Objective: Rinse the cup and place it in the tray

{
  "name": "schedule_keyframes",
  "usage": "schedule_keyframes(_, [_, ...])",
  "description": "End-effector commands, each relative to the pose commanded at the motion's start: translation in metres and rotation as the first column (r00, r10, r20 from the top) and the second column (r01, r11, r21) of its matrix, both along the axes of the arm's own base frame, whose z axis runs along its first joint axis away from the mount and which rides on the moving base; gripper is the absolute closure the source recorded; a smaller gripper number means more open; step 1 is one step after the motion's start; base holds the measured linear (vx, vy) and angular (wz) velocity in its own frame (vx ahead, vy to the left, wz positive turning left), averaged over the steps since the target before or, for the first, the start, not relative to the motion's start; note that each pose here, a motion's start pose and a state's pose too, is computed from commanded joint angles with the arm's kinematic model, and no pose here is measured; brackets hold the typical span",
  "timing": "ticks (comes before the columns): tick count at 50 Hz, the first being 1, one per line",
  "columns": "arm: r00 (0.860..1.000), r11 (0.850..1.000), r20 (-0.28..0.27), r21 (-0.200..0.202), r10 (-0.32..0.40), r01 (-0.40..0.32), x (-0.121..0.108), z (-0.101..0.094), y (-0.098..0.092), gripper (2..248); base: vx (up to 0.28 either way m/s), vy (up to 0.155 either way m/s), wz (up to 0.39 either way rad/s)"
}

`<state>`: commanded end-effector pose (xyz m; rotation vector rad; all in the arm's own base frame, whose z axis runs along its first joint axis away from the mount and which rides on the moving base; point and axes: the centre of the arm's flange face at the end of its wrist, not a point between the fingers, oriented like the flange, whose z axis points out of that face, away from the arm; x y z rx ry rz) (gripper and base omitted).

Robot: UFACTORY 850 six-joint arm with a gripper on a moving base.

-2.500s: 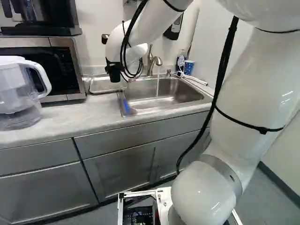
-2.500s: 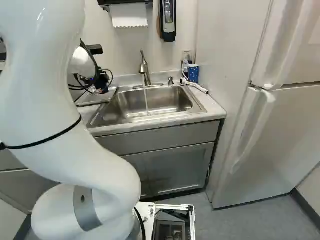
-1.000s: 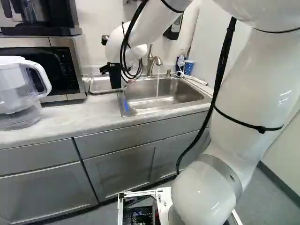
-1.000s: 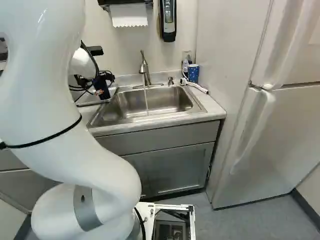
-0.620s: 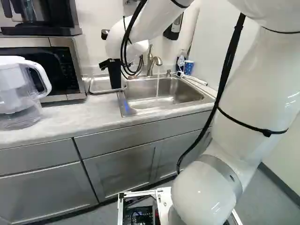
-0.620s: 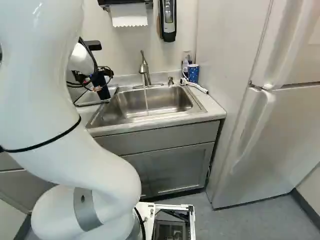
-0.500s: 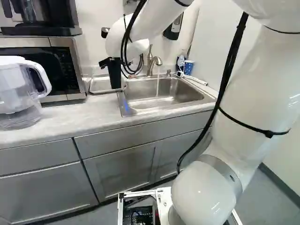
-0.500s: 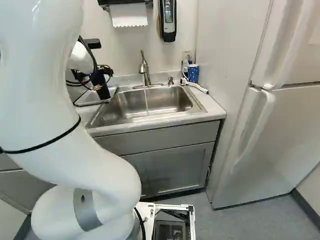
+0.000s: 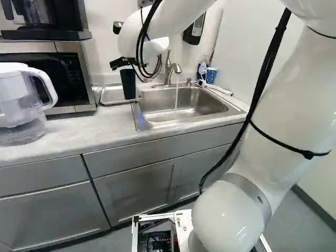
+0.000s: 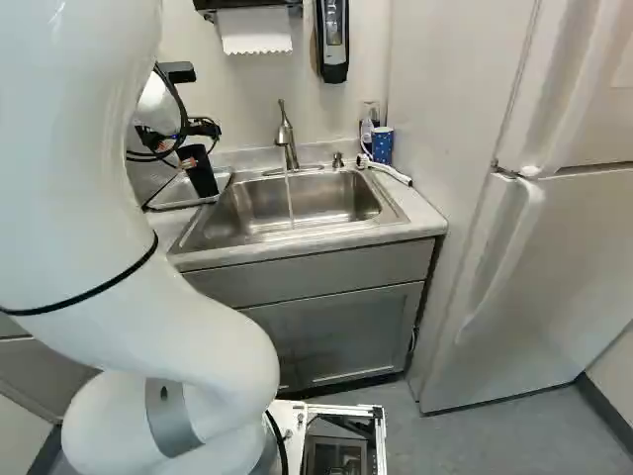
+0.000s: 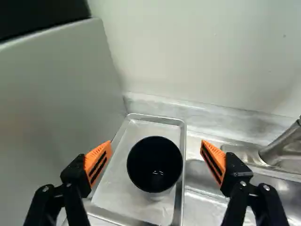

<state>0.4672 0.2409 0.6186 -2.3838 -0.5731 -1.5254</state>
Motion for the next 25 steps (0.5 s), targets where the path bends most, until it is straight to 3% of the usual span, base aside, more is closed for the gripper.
schedule_keyframes(25, [0.998, 0.999, 0.051, 0.020, -0.045, 0.044, -0.010, 0.028, -0.032, 3, 0.000, 0.000, 0.000])
